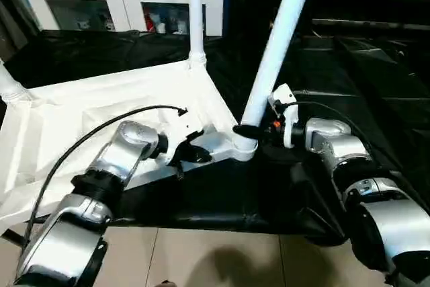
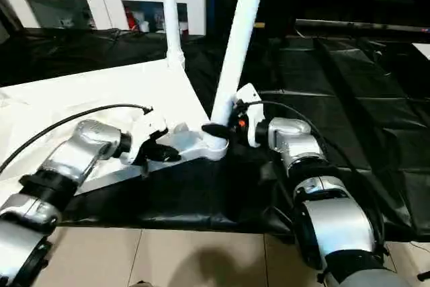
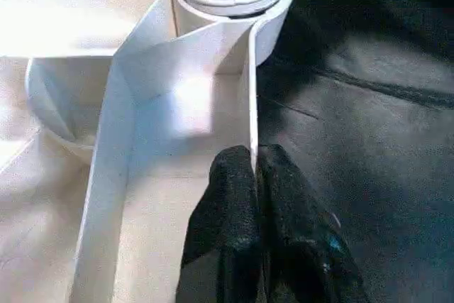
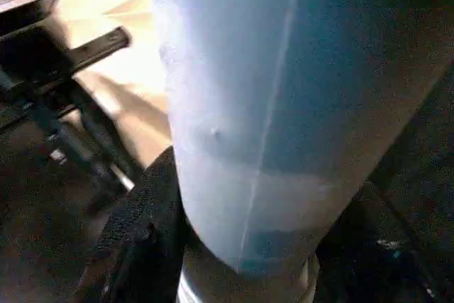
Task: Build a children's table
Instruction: Rotate leg to tighten
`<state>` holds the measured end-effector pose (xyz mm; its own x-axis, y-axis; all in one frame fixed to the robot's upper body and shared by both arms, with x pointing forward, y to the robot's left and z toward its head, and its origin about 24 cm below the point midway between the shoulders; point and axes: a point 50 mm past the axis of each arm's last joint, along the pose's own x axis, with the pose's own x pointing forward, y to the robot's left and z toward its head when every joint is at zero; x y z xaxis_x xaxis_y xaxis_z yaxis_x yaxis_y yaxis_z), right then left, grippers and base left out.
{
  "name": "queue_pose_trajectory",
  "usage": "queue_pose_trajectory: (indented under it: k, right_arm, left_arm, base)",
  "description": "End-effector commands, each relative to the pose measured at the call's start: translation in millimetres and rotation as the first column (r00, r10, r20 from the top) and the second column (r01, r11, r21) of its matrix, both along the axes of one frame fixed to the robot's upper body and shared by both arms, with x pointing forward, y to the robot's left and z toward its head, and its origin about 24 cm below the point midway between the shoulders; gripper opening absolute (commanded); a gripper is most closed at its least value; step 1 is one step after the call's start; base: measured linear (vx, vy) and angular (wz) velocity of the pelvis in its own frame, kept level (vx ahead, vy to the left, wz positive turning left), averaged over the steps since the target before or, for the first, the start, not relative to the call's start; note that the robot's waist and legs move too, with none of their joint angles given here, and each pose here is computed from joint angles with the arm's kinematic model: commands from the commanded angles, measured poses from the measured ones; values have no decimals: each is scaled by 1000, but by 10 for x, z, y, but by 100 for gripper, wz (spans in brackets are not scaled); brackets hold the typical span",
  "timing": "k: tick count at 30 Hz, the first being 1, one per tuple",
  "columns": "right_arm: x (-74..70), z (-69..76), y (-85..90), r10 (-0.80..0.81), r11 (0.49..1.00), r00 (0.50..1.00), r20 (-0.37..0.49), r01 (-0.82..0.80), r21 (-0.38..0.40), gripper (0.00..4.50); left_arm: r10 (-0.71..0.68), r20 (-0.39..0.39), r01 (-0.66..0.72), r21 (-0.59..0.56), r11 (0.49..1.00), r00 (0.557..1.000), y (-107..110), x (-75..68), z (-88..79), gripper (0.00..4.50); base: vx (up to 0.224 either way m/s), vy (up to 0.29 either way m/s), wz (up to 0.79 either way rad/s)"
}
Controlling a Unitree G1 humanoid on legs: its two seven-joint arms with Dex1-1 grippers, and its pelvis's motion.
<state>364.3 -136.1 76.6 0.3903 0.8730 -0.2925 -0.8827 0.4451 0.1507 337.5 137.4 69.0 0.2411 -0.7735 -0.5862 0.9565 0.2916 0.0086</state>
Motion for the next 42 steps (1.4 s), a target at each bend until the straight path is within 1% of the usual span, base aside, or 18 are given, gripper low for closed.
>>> queue_pose_trajectory:
  k: [1, 4, 6, 7, 11, 17, 21, 22, 25, 26, 27, 30, 32, 34, 38, 39, 41, 42]
  right_arm:
    - [-128, -234, -10, 55, 996, 994, -94, -62, -71, 200]
    - [-185, -277, -41, 122, 984, 986, -110, -135, -117, 199]
    - [-224, -310, -64, 173, 967, 977, -122, -192, -165, 199]
    - [-248, -334, -81, 203, 952, 971, -125, -226, -207, 199]
    - [-282, -363, -105, 253, 923, 957, -143, -283, -261, 199]
    - [-350, -390, -123, 329, 887, 927, -179, -368, -278, 199]
    - [-387, -419, -135, 352, 877, 916, -195, -395, -274, 199]
    - [-401, -433, -142, 354, 877, 913, -202, -399, -266, 199]
    - [-381, -428, -141, 305, 913, 934, -185, -342, -223, 199]
    - [-348, -409, -140, 248, 944, 954, -166, -276, -178, 199]
    - [-332, -401, -141, 219, 957, 963, -157, -244, -158, 199]
    - [-299, -387, -172, 100, 994, 983, -154, -106, -34, 198]
    - [-301, -390, -184, 79, 997, 985, -155, -82, -10, 198]
    - [-335, -433, -212, 52, 999, 986, -156, -51, 12, 197]
    - [-479, -593, -283, -20, 998, 986, -166, 30, 55, 197]
    - [-479, -594, -283, -20, 998, 986, -166, 30, 56, 197]
    - [-563, -653, -321, -61, 995, 986, -156, 72, 67, 197]
    - [-563, -653, -321, -61, 995, 986, -156, 72, 67, 197]
  left_arm:
    - [-112, -13, 111, -37, 993, 994, -106, -65, 39, 0]
    - [-131, -13, 130, -20, 991, 991, -83, -84, 36, 0]
    - [-146, -14, 146, -1, 989, 989, -67, -100, 26, 0]
    - [-156, -15, 157, 13, 988, 988, -60, -112, 16, 0]
    - [-169, -8, 169, 28, 985, 986, -51, -122, 9, 0]
    - [-186, 3, 186, 40, 982, 983, -40, -127, 15, 0]
    - [-189, 8, 188, 41, 981, 982, -39, -127, 18, 0]
    - [-186, 10, 186, 39, 982, 982, -39, -124, 19, 0]
    - [-177, 11, 176, 30, 984, 984, -39, -119, 20, 0]
    - [-163, 14, 163, 20, 986, 986, -44, -111, 20, 0]
    - [-156, 15, 156, 16, 988, 988, -46, -107, 19, 0]
    - [-138, 27, 137, 5, 990, 990, -62, -92, 24, 0]
    - [-131, 31, 131, -1, 991, 991, -67, -87, 26, 0]
    - [-118, 39, 118, -9, 993, 992, -77, -73, 31, 0]
    - [-94, 54, 96, -24, 995, 994, -107, -45, 45, 0]
    - [-94, 54, 96, -24, 995, 994, -107, -45, 45, 0]
    - [-85, 66, 87, -26, 996, 994, -118, -29, 53, 0]
    - [-85, 66, 87, -26, 996, 994, -118, -29, 53, 0]
  base:
    - [0, 0, 0]
    - [0, 0, 0]
    - [0, 0, 0]
    - [0, 0, 0]
    - [0, 0, 0]
    - [0, 0, 0]
    - [0, 0, 0]
    - [0, 0, 0]
    - [0, 0, 0]
    - [0, 0, 0]
    - [0, 0, 0]
    - [0, 0, 0]
    - [0, 0, 0]
    - [0, 0, 0]
    - [0, 0, 0]
    - [0, 0, 0]
    - [0, 0, 0]
    - [0, 0, 0]
